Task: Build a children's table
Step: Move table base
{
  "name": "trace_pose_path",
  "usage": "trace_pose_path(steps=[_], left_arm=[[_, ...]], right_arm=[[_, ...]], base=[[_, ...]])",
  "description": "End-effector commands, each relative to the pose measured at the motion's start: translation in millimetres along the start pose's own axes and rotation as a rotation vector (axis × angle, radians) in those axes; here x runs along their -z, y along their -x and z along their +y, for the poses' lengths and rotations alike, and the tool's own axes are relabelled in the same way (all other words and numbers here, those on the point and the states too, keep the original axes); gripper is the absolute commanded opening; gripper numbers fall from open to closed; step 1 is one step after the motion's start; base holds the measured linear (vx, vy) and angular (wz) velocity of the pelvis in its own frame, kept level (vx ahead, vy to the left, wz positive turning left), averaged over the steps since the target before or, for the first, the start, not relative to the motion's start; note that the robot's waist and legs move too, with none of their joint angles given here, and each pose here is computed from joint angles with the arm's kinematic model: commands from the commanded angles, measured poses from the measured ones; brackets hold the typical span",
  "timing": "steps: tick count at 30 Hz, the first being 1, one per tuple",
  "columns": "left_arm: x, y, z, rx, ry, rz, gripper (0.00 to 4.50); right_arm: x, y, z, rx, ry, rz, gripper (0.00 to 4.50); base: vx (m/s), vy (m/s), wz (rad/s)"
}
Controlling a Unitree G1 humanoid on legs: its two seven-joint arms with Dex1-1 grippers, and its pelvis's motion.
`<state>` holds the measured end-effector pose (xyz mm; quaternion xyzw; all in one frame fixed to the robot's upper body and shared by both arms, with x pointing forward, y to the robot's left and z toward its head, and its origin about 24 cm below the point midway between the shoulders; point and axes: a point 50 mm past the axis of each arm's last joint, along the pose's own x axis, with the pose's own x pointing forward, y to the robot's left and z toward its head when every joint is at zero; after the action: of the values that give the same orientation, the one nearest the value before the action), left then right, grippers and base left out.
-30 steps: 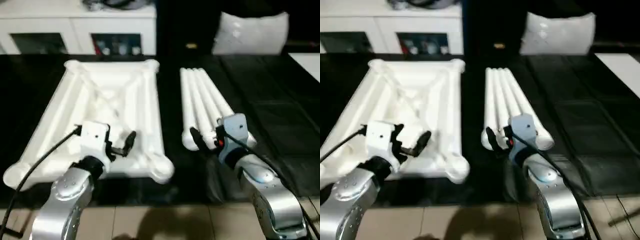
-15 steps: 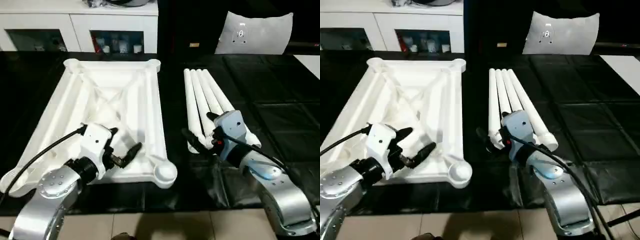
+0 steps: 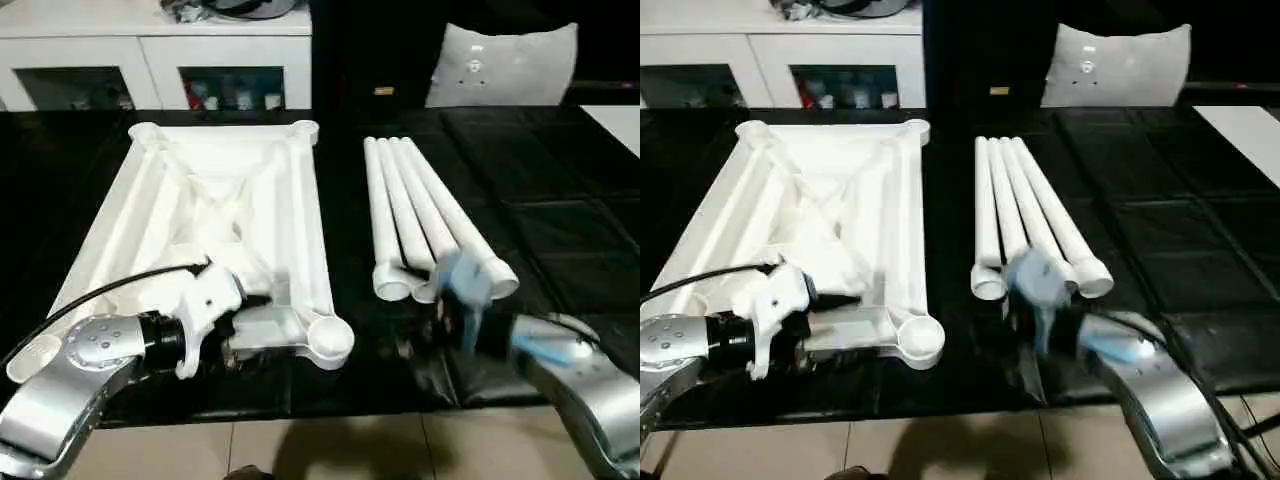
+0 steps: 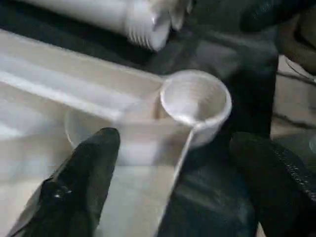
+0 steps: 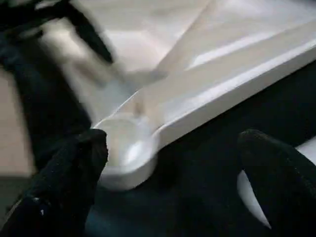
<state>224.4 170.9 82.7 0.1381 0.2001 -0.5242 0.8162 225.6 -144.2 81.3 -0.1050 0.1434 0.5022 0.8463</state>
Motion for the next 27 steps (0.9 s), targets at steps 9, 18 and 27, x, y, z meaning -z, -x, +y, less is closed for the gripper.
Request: trace_pose_path(steps=[9,18,27], left_arm=[[5.0,-8,-3.8,0.130,-0.075,0.032,3.60],[11.9,-17,12.9,0.075,-0.160,0.088,3.45],[17.0,-14,17.7,0.159,-0.145,0.142,2.65]], right_arm=[[3.3,12.2,13.0,-0.119,0.011,0.111,4.50],[-3.1,9.7,19.4,-0.117,0.012,0.065,4.50],[-3.4,8.3,21.4,-0.123,0.006,0.063,4.50]], base=[[0.000,0.000,0.00],[0.000,0.000,0.00],[0.000,0.000,0.00]])
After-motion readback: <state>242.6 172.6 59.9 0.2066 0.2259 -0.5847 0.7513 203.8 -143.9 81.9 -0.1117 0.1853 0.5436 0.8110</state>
